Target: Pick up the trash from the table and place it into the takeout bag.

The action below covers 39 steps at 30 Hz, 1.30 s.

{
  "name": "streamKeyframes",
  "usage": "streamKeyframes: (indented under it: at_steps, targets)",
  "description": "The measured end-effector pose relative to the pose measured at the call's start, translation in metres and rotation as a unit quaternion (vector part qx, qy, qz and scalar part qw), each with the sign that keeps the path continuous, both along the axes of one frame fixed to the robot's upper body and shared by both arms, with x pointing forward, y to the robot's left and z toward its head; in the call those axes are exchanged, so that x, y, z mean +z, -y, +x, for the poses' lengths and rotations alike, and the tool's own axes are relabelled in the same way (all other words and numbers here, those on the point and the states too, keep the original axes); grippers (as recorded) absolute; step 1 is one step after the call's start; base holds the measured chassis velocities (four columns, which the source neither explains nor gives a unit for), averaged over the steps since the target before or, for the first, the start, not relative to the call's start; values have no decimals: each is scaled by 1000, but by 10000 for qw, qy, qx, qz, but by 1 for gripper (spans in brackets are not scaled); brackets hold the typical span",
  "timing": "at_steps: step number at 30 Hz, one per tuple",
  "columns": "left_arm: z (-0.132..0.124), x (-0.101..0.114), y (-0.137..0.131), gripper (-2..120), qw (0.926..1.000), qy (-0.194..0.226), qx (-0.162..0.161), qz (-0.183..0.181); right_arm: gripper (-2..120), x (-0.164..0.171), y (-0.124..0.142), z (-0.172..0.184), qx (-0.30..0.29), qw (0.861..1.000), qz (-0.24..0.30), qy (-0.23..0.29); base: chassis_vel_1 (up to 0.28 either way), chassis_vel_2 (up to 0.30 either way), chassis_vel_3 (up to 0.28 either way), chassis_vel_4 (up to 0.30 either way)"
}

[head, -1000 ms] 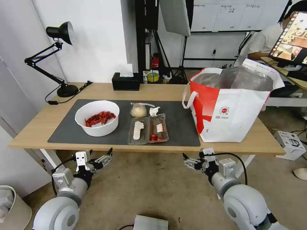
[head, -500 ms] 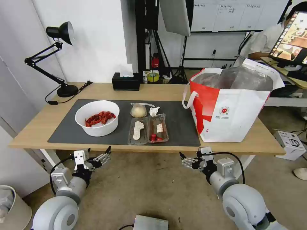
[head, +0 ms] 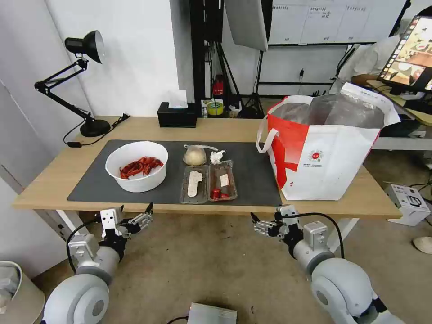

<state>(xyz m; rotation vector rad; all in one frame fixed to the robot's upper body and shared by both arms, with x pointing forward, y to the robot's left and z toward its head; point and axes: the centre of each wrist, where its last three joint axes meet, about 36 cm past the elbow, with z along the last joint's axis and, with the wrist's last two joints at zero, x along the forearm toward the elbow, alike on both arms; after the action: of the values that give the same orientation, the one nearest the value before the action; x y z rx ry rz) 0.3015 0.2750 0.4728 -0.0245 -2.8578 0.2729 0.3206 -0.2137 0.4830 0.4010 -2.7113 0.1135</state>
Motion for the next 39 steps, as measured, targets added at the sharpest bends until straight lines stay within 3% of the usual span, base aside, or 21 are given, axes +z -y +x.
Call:
streamKeyframes:
  at_steps: [12, 22, 24, 25, 27, 28, 32, 33, 36, 37, 39]
  targets:
    - [4, 3, 3, 100, 9989, -78, -67, -459, 100, -2, -3, -1, 32, 10000, 45, -18, 0, 0, 0, 0]
    - [4, 3, 11, 100, 9925, -254, -300, -1153, 100, -5, -5, -1, 56, 10000, 34, -73, 0, 0, 0, 0]
    - [5, 7, 15, 100, 9863, -367, -365, -1564, 100, -7, -5, -1, 57, 9999, 35, -90, 0, 0, 0, 0]
    - [5, 7, 15, 100, 9863, -367, -365, -1564, 100, -7, -5, -1, 57, 9999, 35, -90, 0, 0, 0, 0]
    - [5, 13, 20, 100, 9763, -531, -442, -2052, 100, -8, -5, -1, 52, 9999, 36, -110, 0, 0, 0, 0]
    - [5, 13, 20, 100, 9763, -531, -442, -2052, 100, -8, -5, -1, 52, 9999, 36, -110, 0, 0, 0, 0]
    - [9, 23, 28, 100, 9552, -778, -592, -2794, 100, -10, -7, -2, 42, 9999, 42, -134, 0, 0, 0, 0]
    - [9, 23, 28, 100, 9552, -778, -592, -2794, 100, -10, -7, -2, 42, 9999, 42, -134, 0, 0, 0, 0]
    - [14, 32, 35, 100, 9330, -960, -723, -3392, 100, -11, -6, -3, 35, 9999, 35, -148, 0, 0, 0, 0]
    - [14, 32, 35, 100, 9330, -960, -723, -3392, 100, -11, -6, -3, 35, 9999, 35, -148, 0, 0, 0, 0]
    - [16, 34, 38, 100, 9258, -1019, -760, -3561, 100, -11, -6, -3, 28, 9999, 26, -154, 0, 0, 0, 0]
